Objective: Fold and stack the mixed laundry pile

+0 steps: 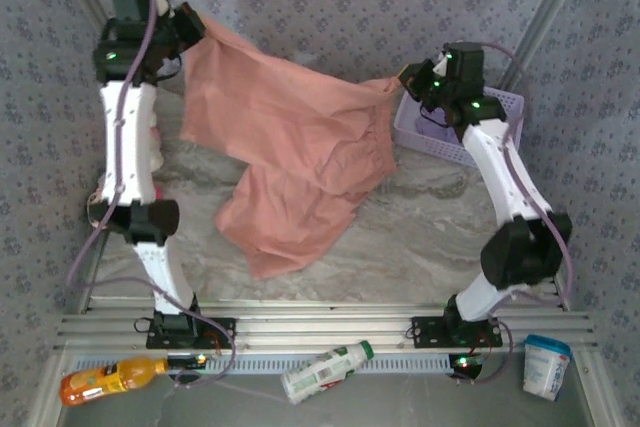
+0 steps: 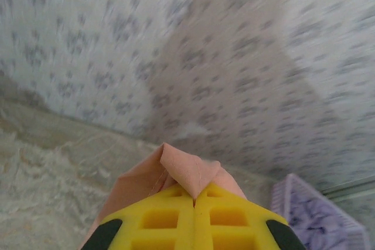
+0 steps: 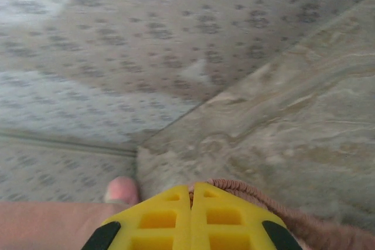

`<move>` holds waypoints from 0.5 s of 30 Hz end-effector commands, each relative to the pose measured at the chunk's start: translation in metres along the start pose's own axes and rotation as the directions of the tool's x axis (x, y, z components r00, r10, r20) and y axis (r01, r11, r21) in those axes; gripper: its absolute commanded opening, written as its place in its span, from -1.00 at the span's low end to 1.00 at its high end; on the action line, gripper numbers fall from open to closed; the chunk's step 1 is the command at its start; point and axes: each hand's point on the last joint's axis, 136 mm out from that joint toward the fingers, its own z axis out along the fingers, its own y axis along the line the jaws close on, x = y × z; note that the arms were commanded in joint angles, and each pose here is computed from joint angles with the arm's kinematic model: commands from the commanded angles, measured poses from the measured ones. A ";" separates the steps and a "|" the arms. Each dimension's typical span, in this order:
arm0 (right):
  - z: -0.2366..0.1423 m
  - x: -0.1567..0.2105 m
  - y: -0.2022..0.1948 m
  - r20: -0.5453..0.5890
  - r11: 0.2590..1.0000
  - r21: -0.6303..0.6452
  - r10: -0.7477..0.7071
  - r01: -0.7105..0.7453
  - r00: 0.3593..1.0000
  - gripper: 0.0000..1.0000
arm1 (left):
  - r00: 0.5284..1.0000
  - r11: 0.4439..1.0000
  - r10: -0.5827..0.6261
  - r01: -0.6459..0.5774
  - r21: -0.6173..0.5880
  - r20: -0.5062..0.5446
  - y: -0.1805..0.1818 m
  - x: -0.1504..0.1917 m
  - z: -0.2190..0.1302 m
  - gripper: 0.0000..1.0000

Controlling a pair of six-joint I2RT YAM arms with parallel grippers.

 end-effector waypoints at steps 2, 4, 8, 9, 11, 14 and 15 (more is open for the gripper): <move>0.072 -0.016 -0.027 0.012 0.999 0.002 -0.040 0.040 0.999 -0.21 | 0.994 0.991 -0.042 0.028 -0.130 -0.101 0.054 0.032 0.078 0.54; 0.098 -0.011 -0.039 -0.060 1.000 0.005 -0.007 0.007 0.998 0.56 | 0.983 0.978 -0.076 0.040 -0.207 -0.167 0.079 0.057 0.102 0.99; 0.103 -0.004 -0.050 -0.110 0.997 0.052 -0.051 0.057 0.993 1.00 | 0.951 0.956 -0.104 0.015 -0.292 -0.291 0.105 0.096 0.110 1.00; 0.099 0.000 -0.052 -0.114 0.995 0.065 -0.069 0.076 0.991 1.00 | 0.944 0.952 -0.101 0.000 -0.307 -0.313 0.107 0.101 0.107 1.00; 0.086 0.011 -0.058 -0.133 0.990 0.090 -0.097 0.109 0.986 0.98 | 0.929 0.947 -0.079 -0.043 -0.319 -0.361 0.108 0.112 0.099 1.00; 0.064 0.034 -0.072 -0.186 0.974 0.150 -0.143 0.172 0.972 0.86 | 0.902 0.952 -0.054 -0.083 -0.295 -0.428 0.094 0.131 0.084 0.99; 0.057 0.041 -0.077 -0.199 0.969 0.174 -0.142 0.177 0.970 0.81 | 0.893 0.958 -0.040 -0.093 -0.272 -0.447 0.085 0.139 0.080 0.98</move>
